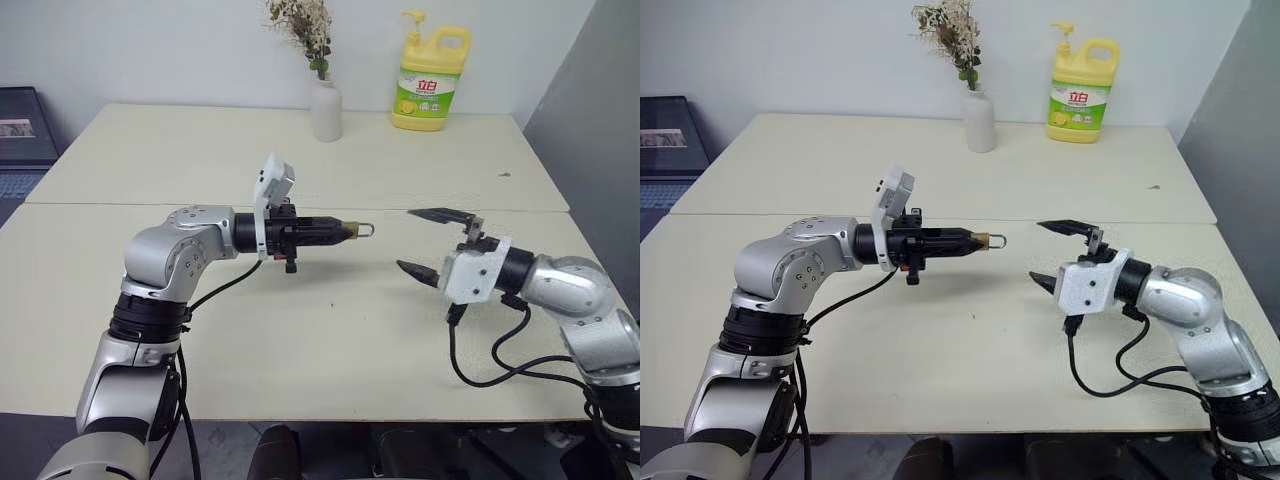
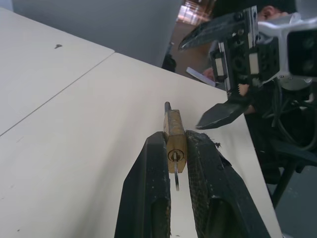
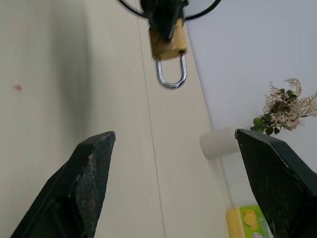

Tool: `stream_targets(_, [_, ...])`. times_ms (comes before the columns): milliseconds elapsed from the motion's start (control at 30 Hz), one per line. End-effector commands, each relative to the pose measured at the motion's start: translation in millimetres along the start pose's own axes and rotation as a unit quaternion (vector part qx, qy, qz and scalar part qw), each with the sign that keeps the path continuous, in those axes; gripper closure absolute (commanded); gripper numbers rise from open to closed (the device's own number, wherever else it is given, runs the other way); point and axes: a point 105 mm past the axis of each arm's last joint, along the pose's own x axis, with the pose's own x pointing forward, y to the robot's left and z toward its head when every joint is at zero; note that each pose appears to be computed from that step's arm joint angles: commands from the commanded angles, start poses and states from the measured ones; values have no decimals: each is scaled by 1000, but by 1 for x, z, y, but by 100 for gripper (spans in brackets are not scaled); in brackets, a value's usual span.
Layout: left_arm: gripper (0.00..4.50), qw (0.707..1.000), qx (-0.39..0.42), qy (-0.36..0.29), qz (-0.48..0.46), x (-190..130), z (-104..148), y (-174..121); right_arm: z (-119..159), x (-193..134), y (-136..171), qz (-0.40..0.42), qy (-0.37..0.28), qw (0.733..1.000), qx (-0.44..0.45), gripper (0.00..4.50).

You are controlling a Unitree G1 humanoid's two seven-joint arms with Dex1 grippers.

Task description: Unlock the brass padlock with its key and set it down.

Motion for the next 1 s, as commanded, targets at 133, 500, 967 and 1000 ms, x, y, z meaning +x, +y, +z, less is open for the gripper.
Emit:
stream_targets(133, [433,999,30,-15,-26,-5,23,-6,40,7,-15,-6,-76,996,51,200])
stream_targets(500, [433,998,49,-7,-46,-2,25,-17,27,27,-13,26,-79,995,59,450])
stream_targets(967, [433,997,57,8,-55,-5,18,-25,13,32,-13,39,-68,996,44,450])
stream_targets(1000, [433,997,57,8,-56,-5,18,-26,12,31,-12,42,-65,996,44,450])
